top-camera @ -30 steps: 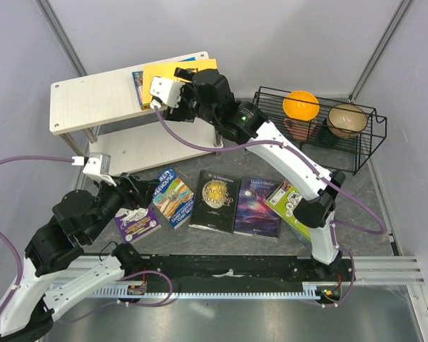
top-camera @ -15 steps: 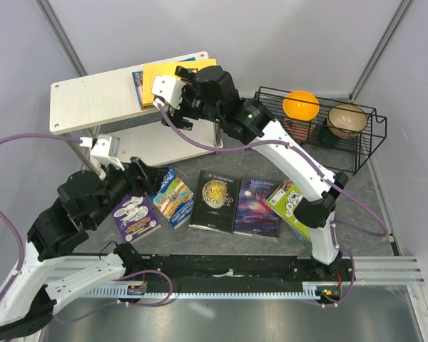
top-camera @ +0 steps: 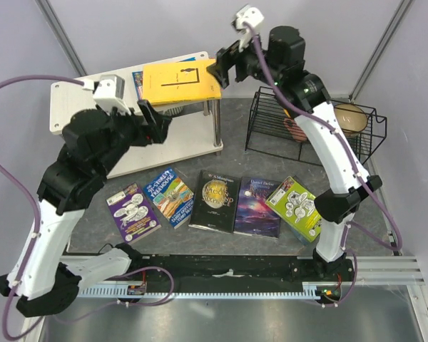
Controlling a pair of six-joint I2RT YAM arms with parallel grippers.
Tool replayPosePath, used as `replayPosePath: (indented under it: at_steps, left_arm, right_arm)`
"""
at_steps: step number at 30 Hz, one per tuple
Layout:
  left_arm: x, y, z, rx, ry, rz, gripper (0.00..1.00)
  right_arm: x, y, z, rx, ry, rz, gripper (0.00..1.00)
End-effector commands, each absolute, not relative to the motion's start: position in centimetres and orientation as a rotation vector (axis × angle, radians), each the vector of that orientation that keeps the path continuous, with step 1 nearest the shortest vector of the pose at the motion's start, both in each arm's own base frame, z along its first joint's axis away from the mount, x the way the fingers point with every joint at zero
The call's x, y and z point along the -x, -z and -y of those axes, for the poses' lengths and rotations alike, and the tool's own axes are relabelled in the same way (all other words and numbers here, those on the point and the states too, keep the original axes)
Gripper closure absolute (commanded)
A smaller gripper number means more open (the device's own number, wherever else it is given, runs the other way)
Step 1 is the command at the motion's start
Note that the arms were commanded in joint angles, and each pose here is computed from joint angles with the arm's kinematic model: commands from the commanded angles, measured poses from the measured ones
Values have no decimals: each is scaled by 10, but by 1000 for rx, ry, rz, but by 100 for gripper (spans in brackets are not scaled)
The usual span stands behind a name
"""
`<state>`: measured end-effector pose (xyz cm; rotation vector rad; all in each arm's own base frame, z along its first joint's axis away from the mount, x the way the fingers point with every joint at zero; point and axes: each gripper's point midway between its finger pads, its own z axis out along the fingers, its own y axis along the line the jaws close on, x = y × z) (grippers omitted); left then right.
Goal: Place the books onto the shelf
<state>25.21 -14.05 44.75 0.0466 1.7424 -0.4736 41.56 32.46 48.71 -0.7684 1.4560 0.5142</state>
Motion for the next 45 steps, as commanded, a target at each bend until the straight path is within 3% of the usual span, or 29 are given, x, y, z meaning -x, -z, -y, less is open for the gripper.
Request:
replayPosePath:
  at_steps: [1, 5, 14, 31, 45]
  left_arm:
    - [-277, -481, 133, -39, 545, -1683, 13]
    - [-306, -487, 126, 41, 603, -1698, 12]
    - [-364, -465, 85, 223, 624, -1753, 13]
    - [-398, -426, 83, 234, 614, -1842, 16]
    - [-411, -408, 87, 200, 617, -1888, 22]
  right_arm:
    - [-428, -504, -309, 531, -827, -1494, 8]
    - [-450, -487, -306, 426, -1014, -1563, 12]
    - [-472, -458, -324, 371, -1131, -1619, 25]
    - [-481, -420, -339, 346, -1128, -1705, 30]
    - [-477, -427, -362, 383, -1109, -1663, 42]
